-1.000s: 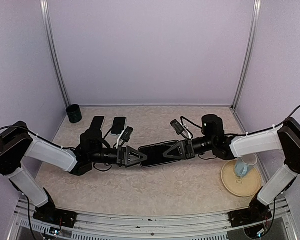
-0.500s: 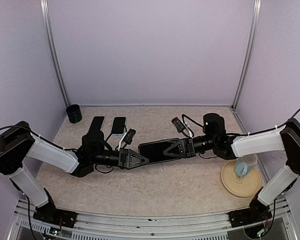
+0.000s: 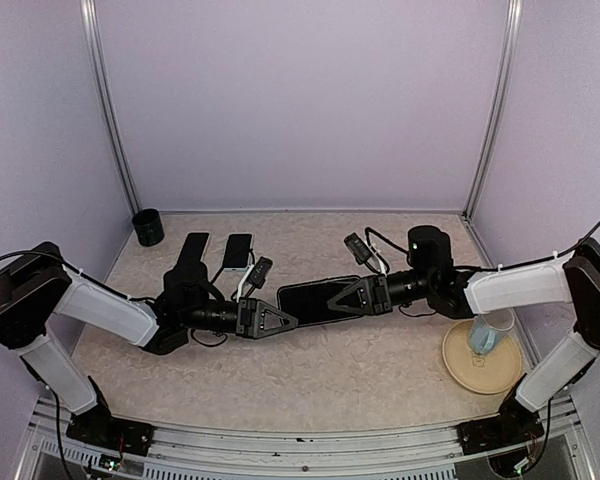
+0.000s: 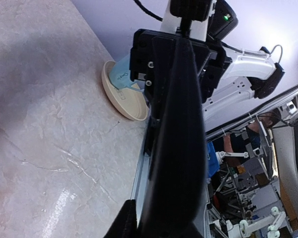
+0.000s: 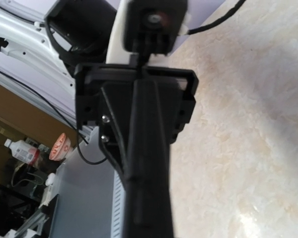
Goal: Put the phone into the phone case
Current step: Press the phone with the phone case.
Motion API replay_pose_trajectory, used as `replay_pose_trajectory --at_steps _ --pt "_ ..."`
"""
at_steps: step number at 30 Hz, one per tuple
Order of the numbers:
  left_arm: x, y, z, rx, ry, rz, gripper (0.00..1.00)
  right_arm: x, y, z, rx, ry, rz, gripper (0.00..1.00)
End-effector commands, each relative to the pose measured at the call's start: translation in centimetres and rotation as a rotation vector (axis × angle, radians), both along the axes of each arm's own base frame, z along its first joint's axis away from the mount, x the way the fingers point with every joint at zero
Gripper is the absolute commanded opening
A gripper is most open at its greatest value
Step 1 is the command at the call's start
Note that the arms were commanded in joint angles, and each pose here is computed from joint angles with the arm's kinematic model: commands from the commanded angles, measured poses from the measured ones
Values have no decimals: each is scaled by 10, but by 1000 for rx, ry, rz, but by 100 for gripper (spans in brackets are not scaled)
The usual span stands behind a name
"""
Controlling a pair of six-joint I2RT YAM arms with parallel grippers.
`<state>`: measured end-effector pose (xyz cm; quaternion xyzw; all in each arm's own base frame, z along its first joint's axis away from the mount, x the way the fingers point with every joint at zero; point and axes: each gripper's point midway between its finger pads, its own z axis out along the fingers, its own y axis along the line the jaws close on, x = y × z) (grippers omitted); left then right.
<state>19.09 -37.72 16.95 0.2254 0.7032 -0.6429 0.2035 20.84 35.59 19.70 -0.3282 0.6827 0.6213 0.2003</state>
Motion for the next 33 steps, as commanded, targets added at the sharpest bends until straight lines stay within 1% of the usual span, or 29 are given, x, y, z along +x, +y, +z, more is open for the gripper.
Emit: replay_pose_trajectory --at_steps 1,3,5,10,12,14,16,21,22,24,26,28,33 --pt "4 -1 7 -12 4 21 30 1 1 19 47 -101 -20 0" --pt "4 0 8 -15 -3 23 40 1 1 21 51 -99 -23 0" --pt "7 4 10 -18 -11 36 45 2 0 22 52 -99 -25 0" --pt "15 16 18 -31 -29 70 44 1 -1 20 54 -87 -21 0" --pt "17 17 19 -34 -35 72 39 1 -1 19 55 -80 -17 0" --pt "17 18 20 -37 -36 73 27 1 -1 18 54 -76 -15 0" --pt "17 17 20 -41 -34 69 21 1 -1 18 54 -72 -18 0" --pt "14 14 17 -42 -24 51 21 1 -2 20 63 -66 -16 0" --pt "13 14 17 -41 -23 51 19 0 -2 21 65 -68 -11 0" --pt "13 14 16 -40 -23 51 9 0 -3 21 70 -68 -8 0" --pt "11 14 19 -55 -34 41 3 0 -7 24 90 -61 -2 0" --pt "5 17 25 -87 -40 17 0 -2 -13 25 116 -33 15 0" --pt "-4 21 42 -154 -66 -21 0 -2 -19 26 147 -7 34 0"
